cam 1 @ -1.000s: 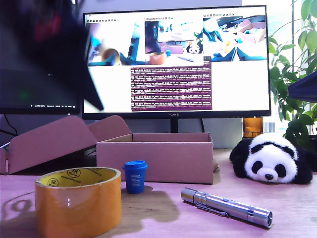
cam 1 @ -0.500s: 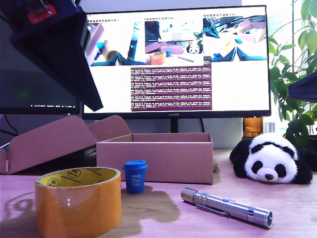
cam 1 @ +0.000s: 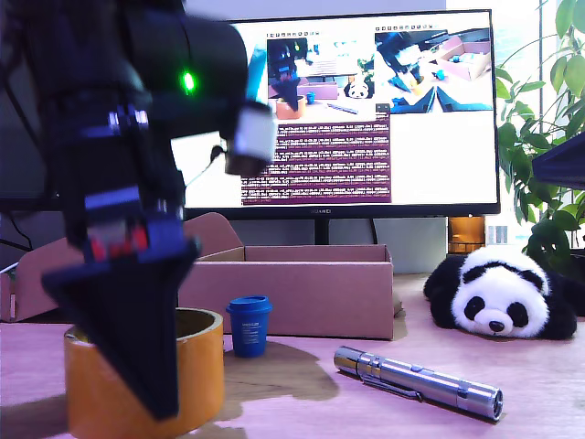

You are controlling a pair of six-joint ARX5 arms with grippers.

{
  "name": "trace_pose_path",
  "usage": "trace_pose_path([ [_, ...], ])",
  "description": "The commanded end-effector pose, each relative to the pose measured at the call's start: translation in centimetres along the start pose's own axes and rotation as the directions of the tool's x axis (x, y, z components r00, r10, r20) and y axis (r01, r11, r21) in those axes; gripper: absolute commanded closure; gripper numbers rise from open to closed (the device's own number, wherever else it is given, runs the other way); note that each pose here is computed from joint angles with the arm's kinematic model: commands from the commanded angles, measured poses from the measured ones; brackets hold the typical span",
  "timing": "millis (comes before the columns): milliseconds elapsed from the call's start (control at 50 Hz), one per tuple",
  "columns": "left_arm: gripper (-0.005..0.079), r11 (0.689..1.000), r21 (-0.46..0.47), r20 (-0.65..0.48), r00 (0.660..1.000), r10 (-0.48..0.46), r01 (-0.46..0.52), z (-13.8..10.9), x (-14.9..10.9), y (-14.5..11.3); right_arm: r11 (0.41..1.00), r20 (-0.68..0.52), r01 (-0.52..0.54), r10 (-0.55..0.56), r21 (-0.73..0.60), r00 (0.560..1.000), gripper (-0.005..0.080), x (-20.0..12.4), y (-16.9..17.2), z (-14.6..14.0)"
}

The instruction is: Pick up the tape roll and place it inside the cardboard box

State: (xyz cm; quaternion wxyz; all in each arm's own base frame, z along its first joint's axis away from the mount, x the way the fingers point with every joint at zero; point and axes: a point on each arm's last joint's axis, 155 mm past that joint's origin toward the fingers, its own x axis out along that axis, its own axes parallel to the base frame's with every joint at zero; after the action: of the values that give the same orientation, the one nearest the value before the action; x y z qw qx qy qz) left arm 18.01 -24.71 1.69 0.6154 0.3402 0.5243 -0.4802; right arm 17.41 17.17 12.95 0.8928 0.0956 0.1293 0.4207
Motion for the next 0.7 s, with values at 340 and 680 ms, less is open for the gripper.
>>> trace_pose_path([
  [340,0.0766,0.999,0.021,-0.046,0.998,-0.031,0.031,-1.4,0.5,-0.9,1.000,-0.005,0.020,-0.020,0.001,1.000,0.0762,0.1,-0.5,-0.4],
  [680,0.0766,0.998,0.025,-0.095,0.994,-0.051,0.054,-2.8,-0.2,-1.7,1.000,-0.005,0.020,-0.020,0.001,1.000,0.0762,0.1,-0.5,-0.4],
])
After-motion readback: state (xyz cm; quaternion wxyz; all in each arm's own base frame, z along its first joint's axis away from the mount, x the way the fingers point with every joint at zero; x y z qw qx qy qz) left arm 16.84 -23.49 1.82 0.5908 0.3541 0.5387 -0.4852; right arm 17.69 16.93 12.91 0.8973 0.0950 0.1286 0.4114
